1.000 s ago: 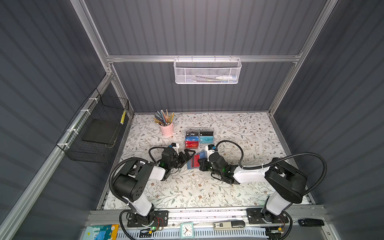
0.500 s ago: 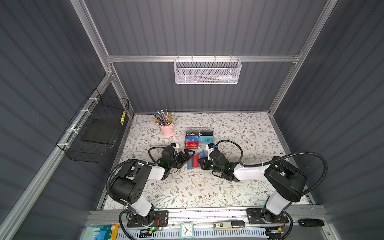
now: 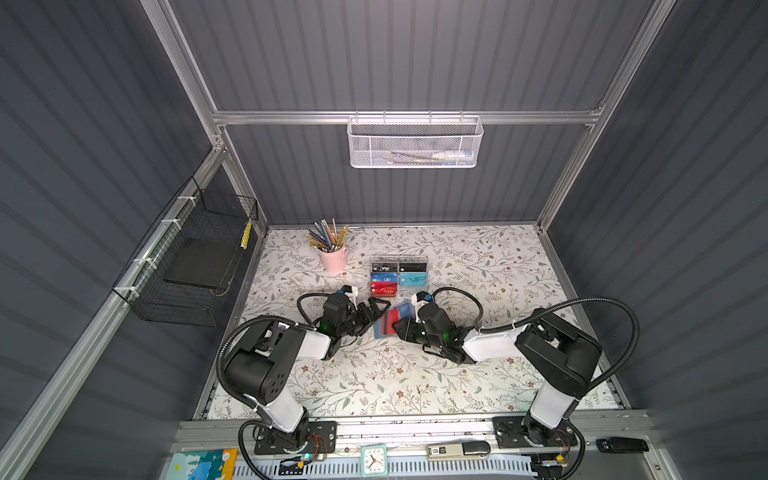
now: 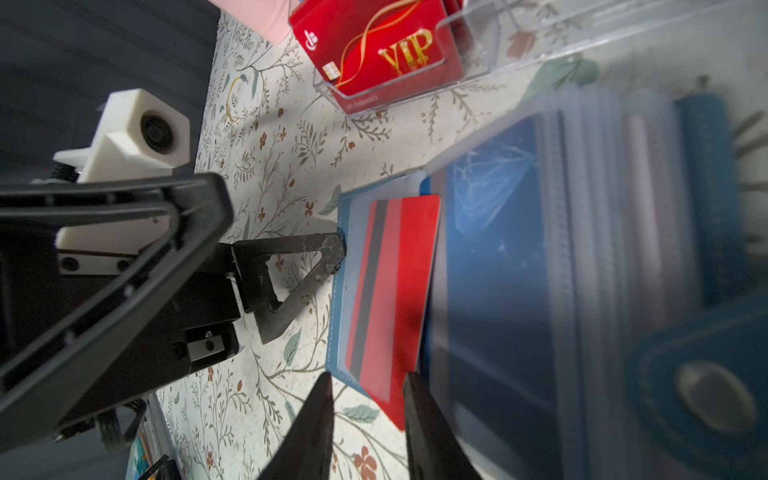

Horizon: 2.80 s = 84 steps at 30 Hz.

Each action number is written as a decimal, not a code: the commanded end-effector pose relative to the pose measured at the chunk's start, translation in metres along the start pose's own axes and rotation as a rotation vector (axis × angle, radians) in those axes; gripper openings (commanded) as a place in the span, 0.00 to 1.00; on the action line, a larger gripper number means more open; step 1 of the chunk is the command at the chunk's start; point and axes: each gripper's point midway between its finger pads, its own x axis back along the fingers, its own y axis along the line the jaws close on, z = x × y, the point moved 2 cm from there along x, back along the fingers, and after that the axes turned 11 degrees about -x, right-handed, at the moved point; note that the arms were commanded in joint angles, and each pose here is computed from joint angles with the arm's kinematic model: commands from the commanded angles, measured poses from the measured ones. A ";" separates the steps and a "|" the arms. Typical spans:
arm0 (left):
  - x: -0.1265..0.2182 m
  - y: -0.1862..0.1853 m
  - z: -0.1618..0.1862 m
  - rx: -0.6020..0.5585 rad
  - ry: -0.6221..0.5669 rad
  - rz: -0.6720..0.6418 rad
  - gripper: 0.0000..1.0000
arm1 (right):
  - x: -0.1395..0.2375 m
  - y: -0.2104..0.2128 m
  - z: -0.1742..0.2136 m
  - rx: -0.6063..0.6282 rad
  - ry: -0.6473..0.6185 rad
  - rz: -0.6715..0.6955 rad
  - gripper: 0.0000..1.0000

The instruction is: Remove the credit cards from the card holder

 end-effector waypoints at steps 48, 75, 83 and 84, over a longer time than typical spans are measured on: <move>0.005 -0.025 -0.009 0.028 0.011 0.063 1.00 | -0.011 -0.027 0.011 -0.106 0.028 -0.018 0.31; -0.013 0.014 0.026 0.062 0.065 0.013 1.00 | -0.003 -0.055 0.016 -0.186 -0.018 0.017 0.31; -0.012 0.016 0.029 0.068 0.067 0.018 1.00 | -0.009 -0.059 0.017 -0.224 -0.048 0.025 0.31; -0.012 0.017 0.030 0.069 0.068 0.017 1.00 | -0.010 -0.060 0.018 -0.220 -0.054 0.032 0.31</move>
